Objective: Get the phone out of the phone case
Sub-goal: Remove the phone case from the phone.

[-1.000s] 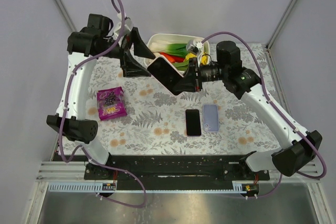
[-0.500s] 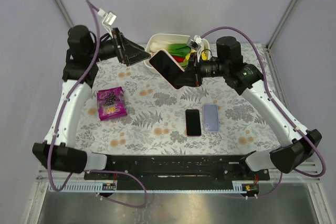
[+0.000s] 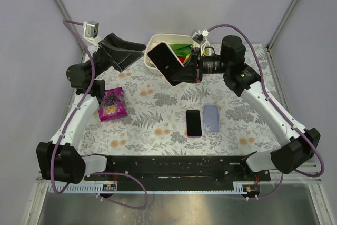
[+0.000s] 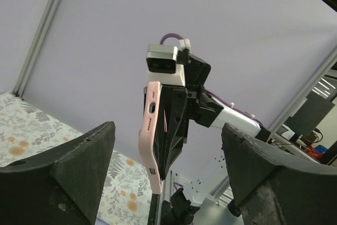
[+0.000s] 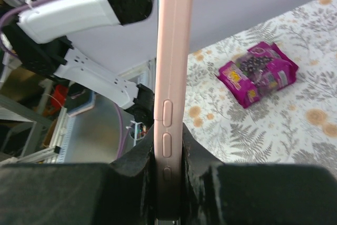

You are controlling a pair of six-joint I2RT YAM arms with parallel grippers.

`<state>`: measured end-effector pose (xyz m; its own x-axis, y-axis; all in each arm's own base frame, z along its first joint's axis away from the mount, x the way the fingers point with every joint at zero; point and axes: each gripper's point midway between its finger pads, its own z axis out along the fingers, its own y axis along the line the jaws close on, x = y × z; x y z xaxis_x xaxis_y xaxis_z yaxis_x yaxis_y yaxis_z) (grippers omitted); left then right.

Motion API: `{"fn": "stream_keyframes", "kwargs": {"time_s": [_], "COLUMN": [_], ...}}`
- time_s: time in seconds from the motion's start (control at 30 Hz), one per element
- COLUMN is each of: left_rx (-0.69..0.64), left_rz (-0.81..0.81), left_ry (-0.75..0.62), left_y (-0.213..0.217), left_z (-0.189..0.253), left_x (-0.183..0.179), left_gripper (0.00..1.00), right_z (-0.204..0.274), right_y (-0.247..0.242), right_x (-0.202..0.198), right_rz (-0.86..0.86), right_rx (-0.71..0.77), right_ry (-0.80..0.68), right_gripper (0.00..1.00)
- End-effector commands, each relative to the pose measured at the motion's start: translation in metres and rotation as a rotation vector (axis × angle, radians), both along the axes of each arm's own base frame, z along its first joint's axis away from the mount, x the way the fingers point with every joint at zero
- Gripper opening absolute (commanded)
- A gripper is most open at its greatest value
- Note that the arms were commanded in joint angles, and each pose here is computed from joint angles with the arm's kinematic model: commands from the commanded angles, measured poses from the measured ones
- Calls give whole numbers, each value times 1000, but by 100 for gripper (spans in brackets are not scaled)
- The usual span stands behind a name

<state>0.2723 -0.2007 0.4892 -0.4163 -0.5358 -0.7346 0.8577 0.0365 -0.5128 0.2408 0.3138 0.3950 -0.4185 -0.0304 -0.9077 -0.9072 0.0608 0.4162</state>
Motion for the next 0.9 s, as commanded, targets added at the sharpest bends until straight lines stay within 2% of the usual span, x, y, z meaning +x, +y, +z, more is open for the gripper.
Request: {"fn": "stream_keyframes", "kwargs": {"time_s": [0.0, 0.23, 0.5, 0.73, 0.87], "left_rx": [-109, -120, -124, -117, -113], "left_rz": [-24, -10, -26, -46, -56], "left_ry": [-142, -59, -3, 10, 31], "left_y": [8, -1, -11, -17, -22], "left_z": [29, 18, 13, 16, 12], "left_x": [-37, -32, -25, -25, -23], "left_gripper": [82, 60, 56, 40, 39], "right_z": [56, 58, 52, 47, 46], "right_y": [-5, -6, -7, -8, -8], "right_x": [-26, -30, -32, -33, -33], "right_rz": [90, 105, 102, 100, 99], "right_rx": [164, 185, 178, 168, 165], "right_ry": [-106, -102, -100, -96, -104], "right_gripper": [0, 0, 0, 0, 0]}}
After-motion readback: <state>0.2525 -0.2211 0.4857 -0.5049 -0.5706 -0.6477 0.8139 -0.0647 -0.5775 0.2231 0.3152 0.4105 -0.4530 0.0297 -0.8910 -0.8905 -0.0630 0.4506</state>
